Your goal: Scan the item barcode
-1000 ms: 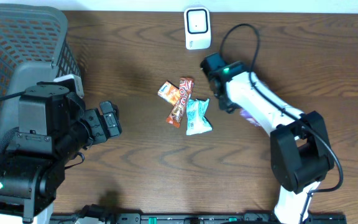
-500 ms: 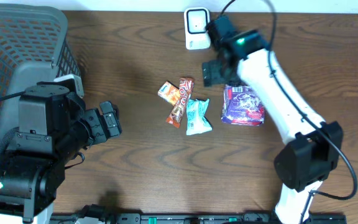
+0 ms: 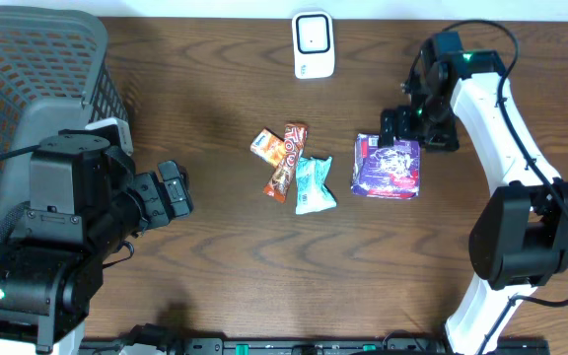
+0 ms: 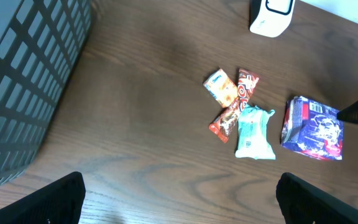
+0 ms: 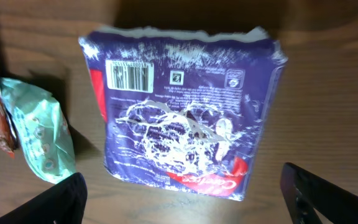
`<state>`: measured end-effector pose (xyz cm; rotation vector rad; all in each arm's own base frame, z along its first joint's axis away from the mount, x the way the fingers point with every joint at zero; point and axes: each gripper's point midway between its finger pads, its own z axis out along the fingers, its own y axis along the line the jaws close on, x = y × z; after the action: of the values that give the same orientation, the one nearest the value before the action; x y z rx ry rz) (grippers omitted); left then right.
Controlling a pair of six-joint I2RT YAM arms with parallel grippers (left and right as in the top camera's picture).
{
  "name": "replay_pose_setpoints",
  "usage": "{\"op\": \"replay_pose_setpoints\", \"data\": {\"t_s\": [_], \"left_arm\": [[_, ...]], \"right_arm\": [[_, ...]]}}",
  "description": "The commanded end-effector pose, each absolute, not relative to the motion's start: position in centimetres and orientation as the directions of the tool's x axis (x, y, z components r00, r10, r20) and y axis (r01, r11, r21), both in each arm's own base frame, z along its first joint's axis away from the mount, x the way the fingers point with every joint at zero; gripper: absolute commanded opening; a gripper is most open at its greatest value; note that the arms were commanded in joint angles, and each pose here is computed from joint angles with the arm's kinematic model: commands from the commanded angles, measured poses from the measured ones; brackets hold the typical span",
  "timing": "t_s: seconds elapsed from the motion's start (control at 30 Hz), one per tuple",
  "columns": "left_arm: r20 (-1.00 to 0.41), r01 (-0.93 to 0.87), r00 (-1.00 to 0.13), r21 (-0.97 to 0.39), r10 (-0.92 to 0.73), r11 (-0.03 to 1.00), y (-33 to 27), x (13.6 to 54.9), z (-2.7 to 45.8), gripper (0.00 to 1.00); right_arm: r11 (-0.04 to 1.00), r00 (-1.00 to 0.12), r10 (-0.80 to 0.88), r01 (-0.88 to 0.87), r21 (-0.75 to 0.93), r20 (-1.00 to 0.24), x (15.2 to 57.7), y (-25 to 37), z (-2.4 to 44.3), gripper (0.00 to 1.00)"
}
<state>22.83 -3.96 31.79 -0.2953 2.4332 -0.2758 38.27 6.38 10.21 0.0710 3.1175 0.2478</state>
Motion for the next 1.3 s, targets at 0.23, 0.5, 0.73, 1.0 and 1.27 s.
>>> {"op": "replay_pose_setpoints", "data": {"t_s": [0.23, 0.5, 0.73, 1.0, 1.27], "left_arm": [[-0.597, -0.145, -0.753, -0.259, -0.276, 0.955, -3.7, 22.8, 31.8, 0.98], [-0.597, -0.145, -0.753, -0.259, -0.276, 0.955, -3.7, 22.8, 31.8, 0.98], [-0.597, -0.144, -0.753, -0.259, -0.276, 0.955, -3.7, 22.8, 31.8, 0.98], [-0.597, -0.144, -0.753, -0.259, -0.276, 0.955, -3.7, 22.8, 31.8, 0.98], [-0.597, -0.144, -0.753, -0.259, -0.276, 0.955, -3.7, 22.8, 31.8, 0.98]], "right_arm": [[0.928, -0.987, 0.158, 0.156, 0.339, 0.023, 38.1, 3.2, 8.5, 0.99], [0.871, -0.994, 0.106, 0.111, 0.479, 0.038, 35.7, 4.8, 3.3, 0.82], [0.857, -0.994, 0.100, 0.107, 0.505, 0.041, 34.7, 5.6, 1.5, 0.10], [0.900, -0.981, 0.193, 0.190, 0.392, 0.032, 37.6, 3.9, 6.9, 0.01], [0.821, -0.911, 0.354, 0.411, -0.396, -0.212, 37.7, -4.6, 14.9, 0.01]]}}
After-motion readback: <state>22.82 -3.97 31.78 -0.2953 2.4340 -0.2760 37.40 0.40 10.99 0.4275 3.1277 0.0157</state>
